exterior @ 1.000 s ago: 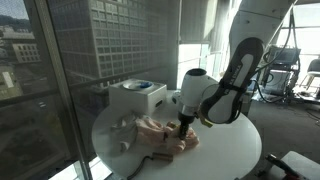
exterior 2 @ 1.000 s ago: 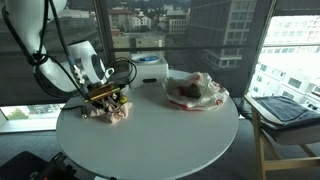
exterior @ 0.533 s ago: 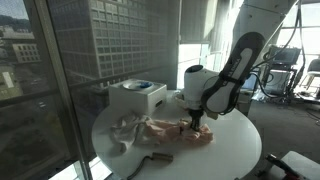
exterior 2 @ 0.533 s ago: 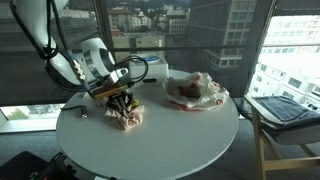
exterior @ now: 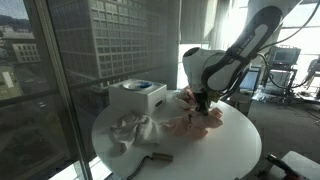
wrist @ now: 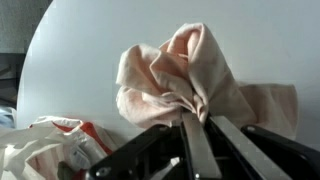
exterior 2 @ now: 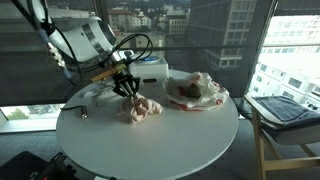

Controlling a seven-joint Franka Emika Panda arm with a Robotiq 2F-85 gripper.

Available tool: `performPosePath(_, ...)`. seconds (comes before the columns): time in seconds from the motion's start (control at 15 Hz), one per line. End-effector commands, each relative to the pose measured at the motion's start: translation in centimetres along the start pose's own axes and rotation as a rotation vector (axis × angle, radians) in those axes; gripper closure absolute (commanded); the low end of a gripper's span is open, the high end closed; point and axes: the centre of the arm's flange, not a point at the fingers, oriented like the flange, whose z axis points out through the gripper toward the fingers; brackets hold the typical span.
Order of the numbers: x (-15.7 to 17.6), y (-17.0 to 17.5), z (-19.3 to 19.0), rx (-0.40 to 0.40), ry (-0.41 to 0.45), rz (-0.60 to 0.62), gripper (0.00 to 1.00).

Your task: Pick up all the items on the table and put them into the plastic

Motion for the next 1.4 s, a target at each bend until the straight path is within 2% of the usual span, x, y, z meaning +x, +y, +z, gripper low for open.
performPosePath(0.0,1.6,0.0,-1.6,0.027,0.077,0.015,0.96)
performPosePath(0.47,6.2,-2.4,-1.0,0.043,0.282,-0.077,0.95)
performPosePath(0.87,9.7,-3.3,-0.7,0.08,0.42,-0.07,0.96)
performPosePath(0.93,10.0,-3.4,-0.7,0.111,0.439,-0.055,0.77)
performPosePath(1.0,10.0,-3.5,-0.9,0.147,0.464,-0.04,0.64)
performPosePath(1.2,9.2,-3.5,-2.4,0.264,0.525,0.032,0.43)
performPosePath(1.33,8.0,-2.3,-3.7,0.294,0.495,0.098,0.28)
